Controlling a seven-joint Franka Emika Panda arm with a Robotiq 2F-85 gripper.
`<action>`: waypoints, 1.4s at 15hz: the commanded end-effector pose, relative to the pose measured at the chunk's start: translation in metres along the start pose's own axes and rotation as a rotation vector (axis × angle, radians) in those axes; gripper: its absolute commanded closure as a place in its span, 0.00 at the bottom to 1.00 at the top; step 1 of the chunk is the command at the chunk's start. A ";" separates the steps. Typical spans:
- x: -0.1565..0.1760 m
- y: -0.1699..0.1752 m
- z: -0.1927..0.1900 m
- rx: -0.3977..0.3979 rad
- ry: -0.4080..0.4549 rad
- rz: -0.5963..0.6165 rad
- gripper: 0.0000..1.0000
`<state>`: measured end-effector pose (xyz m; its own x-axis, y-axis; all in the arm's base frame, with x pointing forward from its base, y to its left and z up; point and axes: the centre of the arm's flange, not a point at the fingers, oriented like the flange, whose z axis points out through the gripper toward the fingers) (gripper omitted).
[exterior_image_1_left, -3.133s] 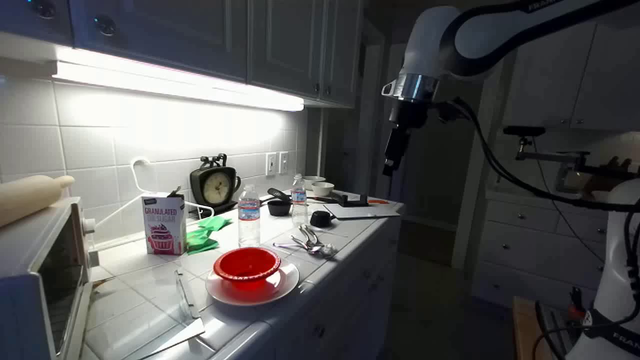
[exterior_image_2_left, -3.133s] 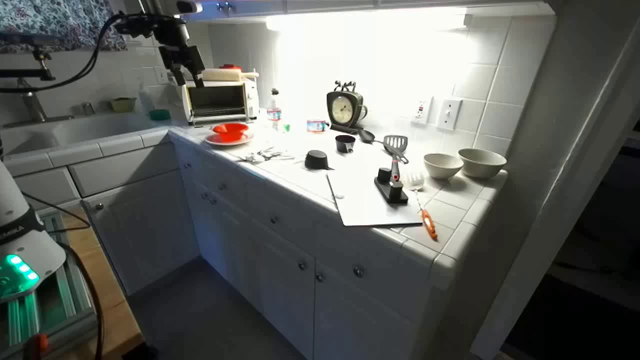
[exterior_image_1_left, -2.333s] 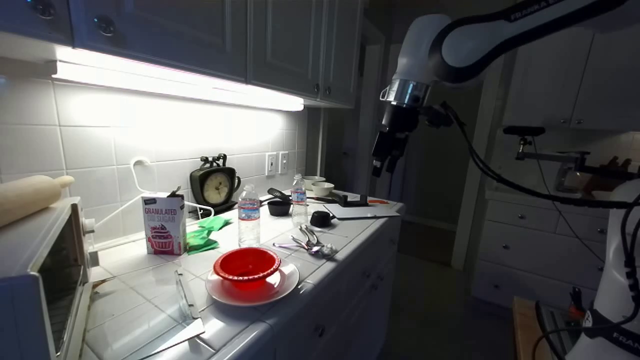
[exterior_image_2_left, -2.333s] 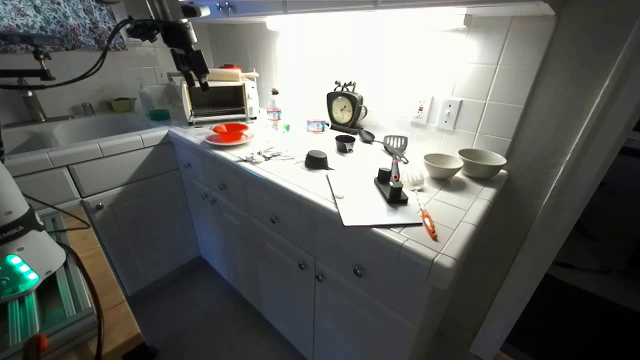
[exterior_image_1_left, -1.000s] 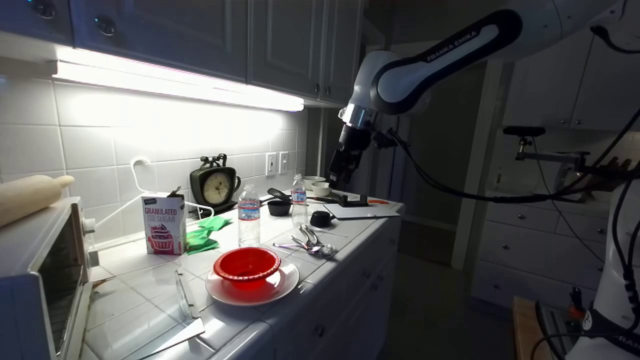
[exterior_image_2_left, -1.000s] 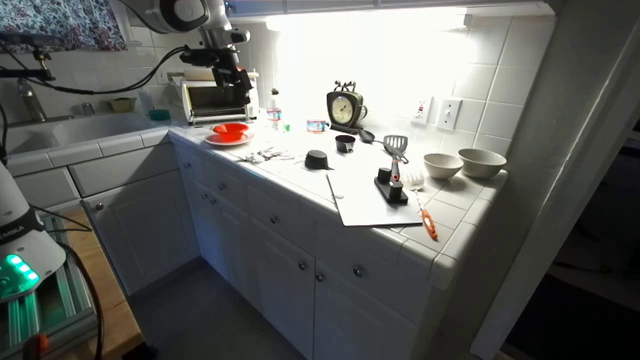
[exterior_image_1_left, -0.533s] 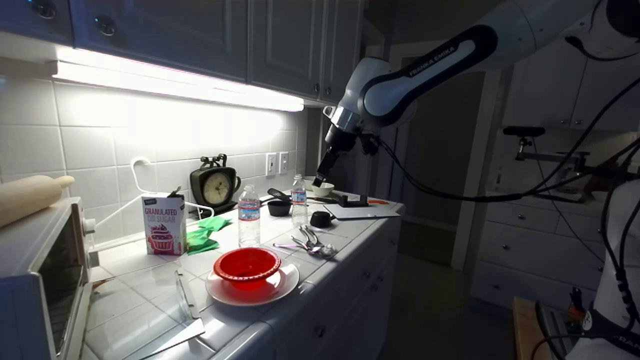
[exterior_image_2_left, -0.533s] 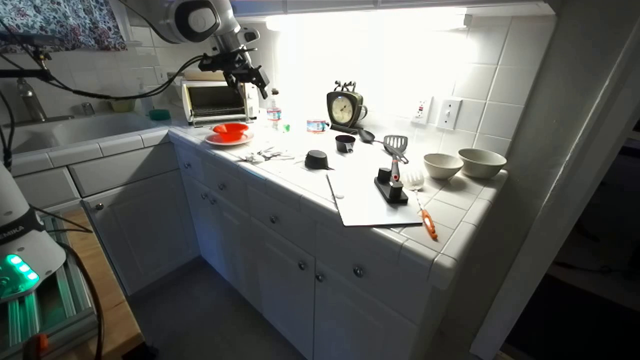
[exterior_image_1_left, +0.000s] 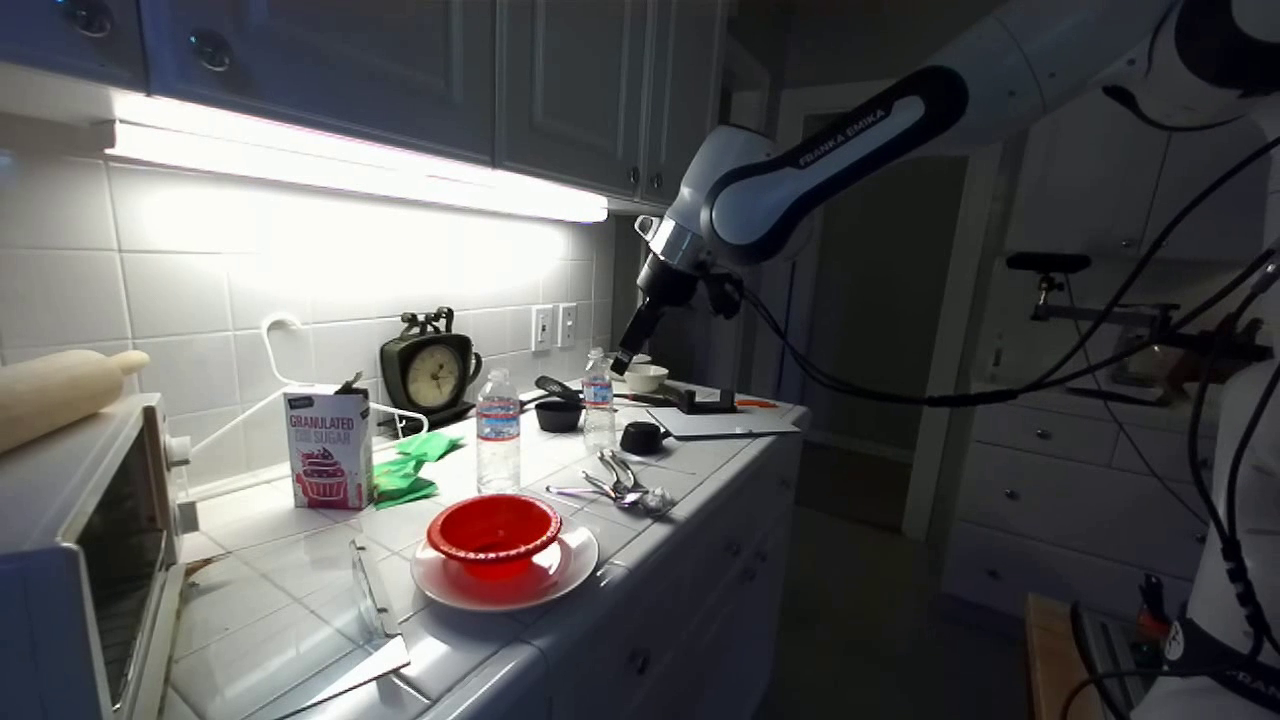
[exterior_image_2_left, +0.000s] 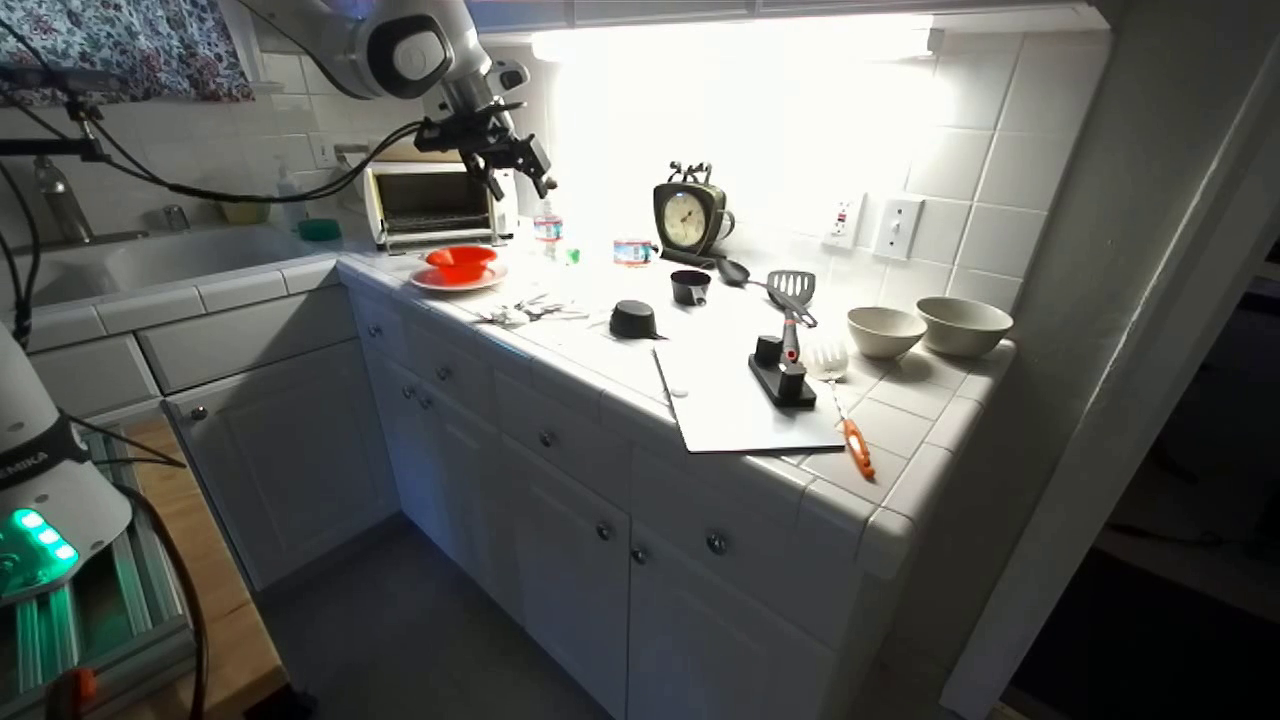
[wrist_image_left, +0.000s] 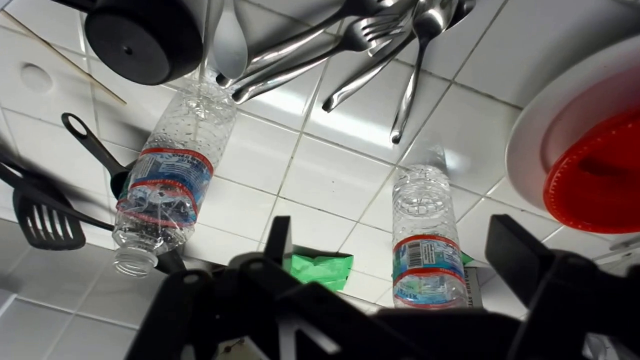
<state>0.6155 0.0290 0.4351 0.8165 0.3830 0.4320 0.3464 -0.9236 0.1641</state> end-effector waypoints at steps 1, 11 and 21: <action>0.010 0.000 0.019 0.004 0.041 -0.099 0.00; 0.052 -0.012 0.060 0.010 0.201 -0.251 0.00; 0.076 -0.019 0.097 0.160 0.284 -0.206 0.00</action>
<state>0.6977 0.0792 0.3816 0.5923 0.5287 0.6080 0.5494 -0.8170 0.1752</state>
